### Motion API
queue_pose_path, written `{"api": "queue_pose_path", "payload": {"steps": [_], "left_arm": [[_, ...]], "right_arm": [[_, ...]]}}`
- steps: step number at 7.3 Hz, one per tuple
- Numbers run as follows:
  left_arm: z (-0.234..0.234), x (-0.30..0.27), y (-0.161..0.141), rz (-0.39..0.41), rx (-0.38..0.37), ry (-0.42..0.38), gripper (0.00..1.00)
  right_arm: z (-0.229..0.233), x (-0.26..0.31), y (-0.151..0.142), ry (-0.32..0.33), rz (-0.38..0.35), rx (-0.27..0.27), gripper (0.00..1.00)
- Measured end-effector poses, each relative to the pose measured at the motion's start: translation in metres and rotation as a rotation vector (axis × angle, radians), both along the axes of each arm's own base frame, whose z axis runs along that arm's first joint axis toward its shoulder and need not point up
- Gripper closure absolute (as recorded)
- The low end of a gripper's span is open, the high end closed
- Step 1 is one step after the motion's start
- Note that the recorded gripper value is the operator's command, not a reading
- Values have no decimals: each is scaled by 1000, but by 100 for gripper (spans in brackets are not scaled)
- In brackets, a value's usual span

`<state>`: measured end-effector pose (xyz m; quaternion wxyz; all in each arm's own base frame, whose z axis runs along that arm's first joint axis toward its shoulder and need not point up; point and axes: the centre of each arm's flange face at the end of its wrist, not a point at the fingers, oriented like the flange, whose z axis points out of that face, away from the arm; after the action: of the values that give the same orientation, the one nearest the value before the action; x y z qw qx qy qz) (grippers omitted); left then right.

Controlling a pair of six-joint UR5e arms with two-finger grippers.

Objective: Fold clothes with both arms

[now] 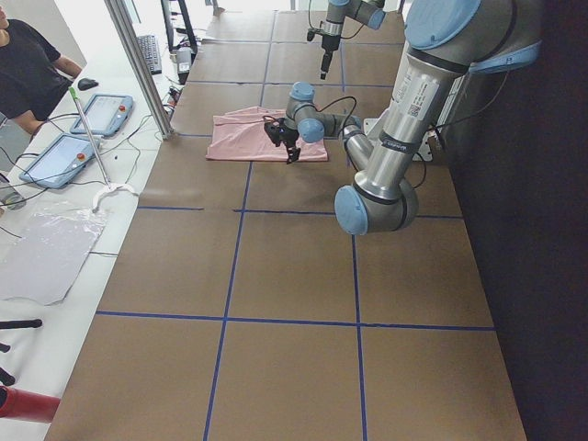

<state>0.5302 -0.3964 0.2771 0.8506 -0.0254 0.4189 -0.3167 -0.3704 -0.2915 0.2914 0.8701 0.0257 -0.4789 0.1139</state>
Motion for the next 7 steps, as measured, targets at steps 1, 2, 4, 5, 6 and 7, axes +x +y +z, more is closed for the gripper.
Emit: {"api": "queue_pose_path", "payload": {"steps": [1, 2, 4, 5, 6, 7], "left_arm": [[0, 14, 38, 6, -59, -2, 0], [-1, 26, 63, 10, -96, -1, 0], [-2, 40, 88, 25, -127, 1, 0], [-2, 43, 93, 29, -132, -1, 0], [-1, 46, 98, 35, -136, -3, 3], [-1, 50, 103, 40, -141, -4, 9]], "right_arm": [[0, 1, -1, 1, 3, 0, 0], [0, 1, -1, 1, 4, 0, 0], [1, 2, -2, 1, 6, 0, 0], [1, 2, -2, 1, 7, 1, 0], [0, 2, -2, 1, 7, 1, 0], [0, 2, -2, 0, 7, 1, 0]]}}
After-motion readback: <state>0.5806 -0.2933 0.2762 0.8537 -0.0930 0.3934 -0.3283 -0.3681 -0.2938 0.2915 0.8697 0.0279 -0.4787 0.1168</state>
